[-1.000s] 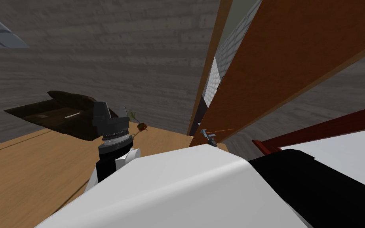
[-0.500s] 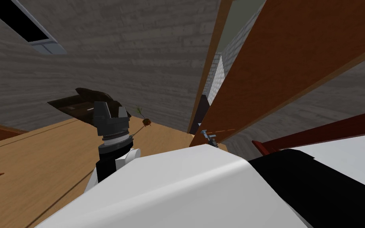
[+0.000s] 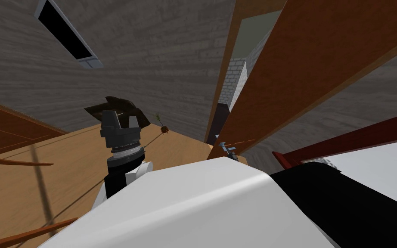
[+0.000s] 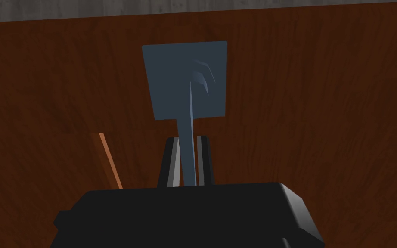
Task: Pull the door open
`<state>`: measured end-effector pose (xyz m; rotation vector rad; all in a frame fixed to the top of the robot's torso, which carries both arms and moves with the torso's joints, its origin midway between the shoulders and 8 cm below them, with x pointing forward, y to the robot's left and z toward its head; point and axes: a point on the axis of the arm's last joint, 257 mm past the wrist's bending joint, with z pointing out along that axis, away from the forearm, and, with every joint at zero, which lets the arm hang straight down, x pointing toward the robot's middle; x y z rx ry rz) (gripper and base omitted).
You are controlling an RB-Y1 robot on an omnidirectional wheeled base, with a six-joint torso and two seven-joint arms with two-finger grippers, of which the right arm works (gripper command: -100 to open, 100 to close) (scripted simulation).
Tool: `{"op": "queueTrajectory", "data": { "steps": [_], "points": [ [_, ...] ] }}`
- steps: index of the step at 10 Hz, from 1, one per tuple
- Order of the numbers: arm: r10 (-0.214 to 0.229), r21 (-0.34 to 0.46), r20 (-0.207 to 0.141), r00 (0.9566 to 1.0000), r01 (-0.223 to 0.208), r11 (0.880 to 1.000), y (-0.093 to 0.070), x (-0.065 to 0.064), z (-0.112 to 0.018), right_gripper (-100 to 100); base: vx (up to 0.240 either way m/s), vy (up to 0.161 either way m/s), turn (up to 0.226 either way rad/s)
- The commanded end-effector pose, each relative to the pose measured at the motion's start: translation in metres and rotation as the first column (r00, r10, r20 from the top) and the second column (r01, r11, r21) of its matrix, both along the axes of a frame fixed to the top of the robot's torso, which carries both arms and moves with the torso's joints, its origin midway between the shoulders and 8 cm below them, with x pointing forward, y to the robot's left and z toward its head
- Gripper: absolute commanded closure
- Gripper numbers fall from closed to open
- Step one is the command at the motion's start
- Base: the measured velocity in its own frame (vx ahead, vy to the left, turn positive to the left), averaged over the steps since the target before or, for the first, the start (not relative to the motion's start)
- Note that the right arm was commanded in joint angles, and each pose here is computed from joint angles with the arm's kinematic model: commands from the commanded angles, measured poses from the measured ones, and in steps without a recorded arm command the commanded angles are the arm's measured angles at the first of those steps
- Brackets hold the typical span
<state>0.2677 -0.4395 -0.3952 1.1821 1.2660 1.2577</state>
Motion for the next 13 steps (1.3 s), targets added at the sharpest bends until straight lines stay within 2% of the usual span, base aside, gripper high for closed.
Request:
{"op": "queueTrajectory", "data": {
  "steps": [1, 10, 13],
  "points": [
    [0.003, 0.0, 0.001, 1.0, -0.003, 1.0, -0.0002, -0.0002, 0.0004, 100, -0.174, -0.026, 0.149],
    [0.016, -0.001, 0.008, 0.9998, -0.016, 1.0, -0.0015, -0.0011, 0.0025, 100, -0.216, -0.078, 0.167],
    [0.021, 0.002, 0.003, 0.9998, -0.021, 1.0, 0.0015, -0.0016, 0.0002, 100, -0.147, -0.038, 0.122]
  ]
}}
